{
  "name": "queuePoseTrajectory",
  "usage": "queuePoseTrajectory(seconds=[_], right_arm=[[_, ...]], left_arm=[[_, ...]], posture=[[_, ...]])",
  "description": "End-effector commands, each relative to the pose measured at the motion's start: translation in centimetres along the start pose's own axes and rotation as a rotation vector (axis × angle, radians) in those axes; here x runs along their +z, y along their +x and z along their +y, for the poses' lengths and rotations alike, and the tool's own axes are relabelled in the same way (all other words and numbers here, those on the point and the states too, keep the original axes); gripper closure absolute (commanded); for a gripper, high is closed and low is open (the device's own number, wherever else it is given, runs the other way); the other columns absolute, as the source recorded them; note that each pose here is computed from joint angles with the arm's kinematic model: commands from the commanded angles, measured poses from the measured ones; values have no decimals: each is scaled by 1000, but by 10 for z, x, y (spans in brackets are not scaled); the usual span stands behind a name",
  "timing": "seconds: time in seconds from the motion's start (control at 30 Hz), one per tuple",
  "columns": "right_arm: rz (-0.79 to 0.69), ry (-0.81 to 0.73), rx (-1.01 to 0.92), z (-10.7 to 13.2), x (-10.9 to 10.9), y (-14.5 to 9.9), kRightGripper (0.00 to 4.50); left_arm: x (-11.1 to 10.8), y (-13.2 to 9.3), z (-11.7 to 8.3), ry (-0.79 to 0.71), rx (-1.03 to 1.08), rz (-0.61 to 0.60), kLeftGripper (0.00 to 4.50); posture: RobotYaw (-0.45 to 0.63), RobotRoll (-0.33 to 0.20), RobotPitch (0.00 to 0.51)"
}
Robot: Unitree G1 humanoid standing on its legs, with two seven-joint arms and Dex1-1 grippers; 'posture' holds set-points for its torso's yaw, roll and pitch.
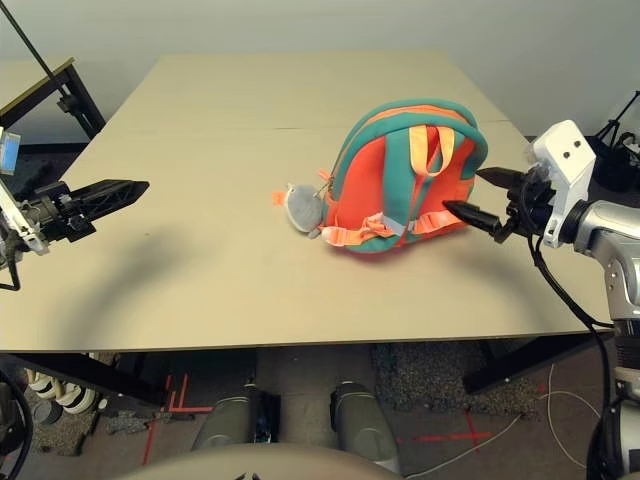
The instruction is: Put the pencil case into the backpack and zip it.
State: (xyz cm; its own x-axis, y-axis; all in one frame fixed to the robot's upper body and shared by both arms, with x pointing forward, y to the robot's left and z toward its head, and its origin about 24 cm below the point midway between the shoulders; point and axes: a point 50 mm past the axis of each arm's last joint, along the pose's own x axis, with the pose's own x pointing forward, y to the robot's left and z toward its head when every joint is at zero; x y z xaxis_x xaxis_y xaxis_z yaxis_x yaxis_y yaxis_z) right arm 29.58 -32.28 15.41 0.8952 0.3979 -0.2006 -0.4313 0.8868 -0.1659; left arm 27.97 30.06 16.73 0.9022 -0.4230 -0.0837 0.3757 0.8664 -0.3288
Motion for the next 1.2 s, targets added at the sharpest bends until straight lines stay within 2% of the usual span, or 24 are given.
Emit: queuePoseTrajectory(seconds=[0.03,0.17,0.37,0.57,0.77,1.13,1.2], right_arm=[[-45,75,-176,-12,-14,8,22],[-99,154,-432,-27,-25,13,22],[-108,222,-651,-37,-42,18,22],[-63,250,-716,-36,-60,16,22],[-36,281,-808,-43,-68,11,22],[-2,244,-832,-51,-69,2,22],[-8,250,-841,-51,-70,0,22]], left_arm=[[-8,15,14,42,164,-85,0],[-24,33,26,131,331,-130,0],[-42,44,45,151,529,-164,0],[-57,53,43,141,521,-154,0],[-71,53,45,147,533,-120,0],[-69,58,32,199,502,-178,0],[-68,56,35,205,531,-185,0]], posture=[[-105,0,0],[-119,0,0],[-124,0,1],[-121,0,9],[-128,0,11],[-155,0,70],[-163,0,65]])
